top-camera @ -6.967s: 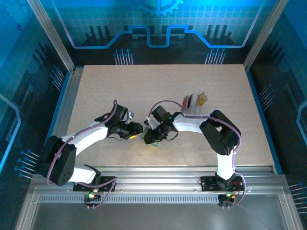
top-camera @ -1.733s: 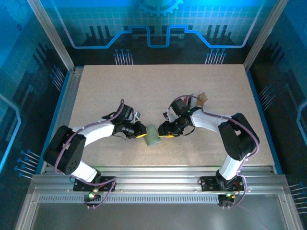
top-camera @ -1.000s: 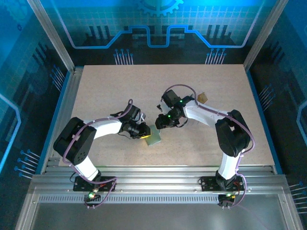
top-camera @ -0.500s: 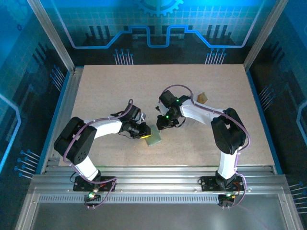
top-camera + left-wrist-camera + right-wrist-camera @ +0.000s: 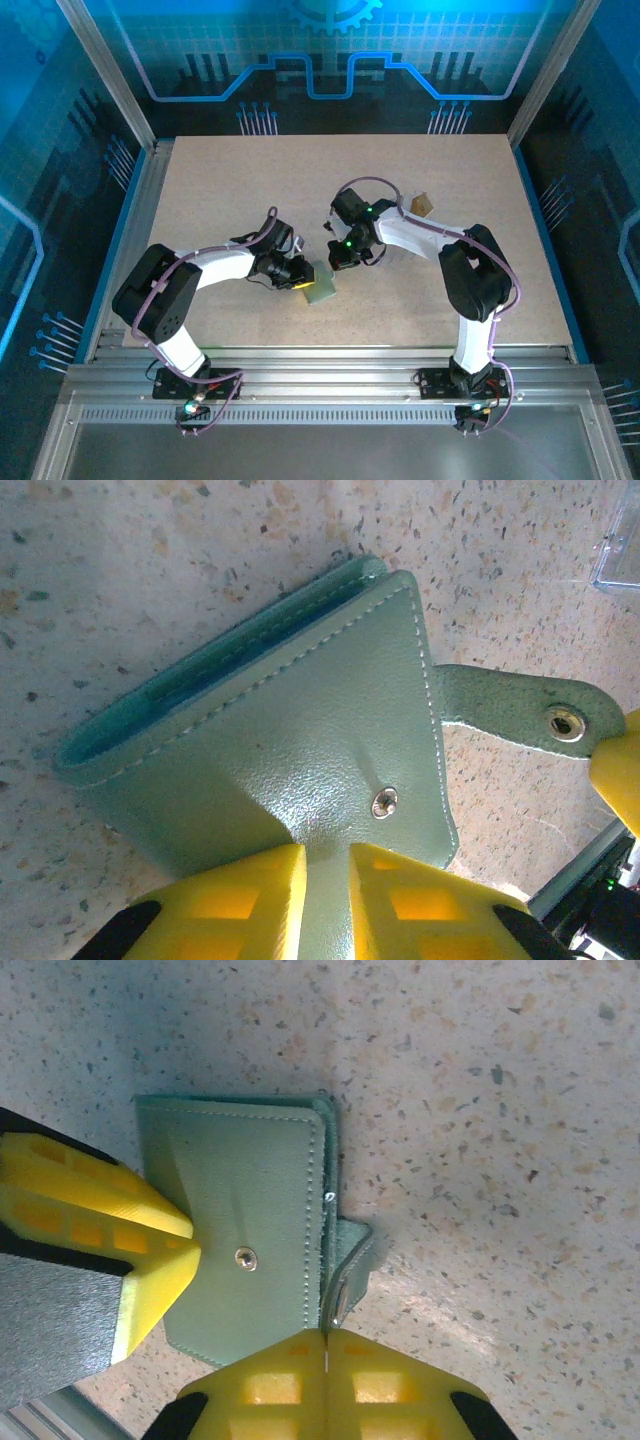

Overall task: Put the credit cards into the card holder
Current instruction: Close the button on the card holder.

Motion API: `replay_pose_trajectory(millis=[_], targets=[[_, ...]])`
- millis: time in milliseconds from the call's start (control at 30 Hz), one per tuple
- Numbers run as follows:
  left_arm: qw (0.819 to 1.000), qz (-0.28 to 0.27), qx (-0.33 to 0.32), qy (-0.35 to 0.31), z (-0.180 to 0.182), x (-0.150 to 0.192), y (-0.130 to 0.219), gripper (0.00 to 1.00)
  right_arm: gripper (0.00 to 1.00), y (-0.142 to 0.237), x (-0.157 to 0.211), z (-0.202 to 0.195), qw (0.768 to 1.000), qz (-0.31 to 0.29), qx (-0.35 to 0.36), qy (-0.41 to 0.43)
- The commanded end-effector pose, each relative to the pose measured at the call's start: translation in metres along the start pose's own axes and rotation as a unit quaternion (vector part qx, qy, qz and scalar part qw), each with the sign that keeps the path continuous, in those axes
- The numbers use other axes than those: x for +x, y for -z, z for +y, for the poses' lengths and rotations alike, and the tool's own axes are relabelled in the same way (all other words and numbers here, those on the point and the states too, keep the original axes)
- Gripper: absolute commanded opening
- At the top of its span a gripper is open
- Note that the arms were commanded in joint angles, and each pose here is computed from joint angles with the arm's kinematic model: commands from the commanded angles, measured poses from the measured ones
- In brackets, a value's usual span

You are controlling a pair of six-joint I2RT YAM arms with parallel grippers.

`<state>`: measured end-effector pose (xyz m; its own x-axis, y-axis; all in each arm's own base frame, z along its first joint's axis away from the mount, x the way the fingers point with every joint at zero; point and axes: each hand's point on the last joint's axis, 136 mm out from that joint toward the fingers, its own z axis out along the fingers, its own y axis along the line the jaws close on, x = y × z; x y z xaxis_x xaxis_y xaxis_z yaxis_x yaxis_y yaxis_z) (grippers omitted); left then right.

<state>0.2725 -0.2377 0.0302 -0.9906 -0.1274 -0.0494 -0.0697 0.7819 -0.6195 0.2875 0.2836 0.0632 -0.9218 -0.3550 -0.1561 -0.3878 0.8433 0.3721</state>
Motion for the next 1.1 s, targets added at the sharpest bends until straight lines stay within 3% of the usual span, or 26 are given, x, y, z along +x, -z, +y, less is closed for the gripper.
replay_pose_trajectory(millis=[0, 433, 1067], targets=[[1.0, -0.003, -0.013, -0.005, 0.008, 0.001, -0.006, 0.2, 0.0, 0.004, 0.0, 0.017, 0.999, -0.004, -0.038, 0.028], [1.0, -0.002, -0.01, 0.0, 0.01, 0.001, -0.009, 0.2, 0.0, -0.022, 0.012, 0.035, 0.994, 0.041, -0.096, 0.03], [1.0, -0.004, -0.006, 0.002, 0.009, 0.001, -0.008, 0.2, 0.0, -0.042, 0.018, 0.031, 0.994, 0.072, -0.084, 0.024]])
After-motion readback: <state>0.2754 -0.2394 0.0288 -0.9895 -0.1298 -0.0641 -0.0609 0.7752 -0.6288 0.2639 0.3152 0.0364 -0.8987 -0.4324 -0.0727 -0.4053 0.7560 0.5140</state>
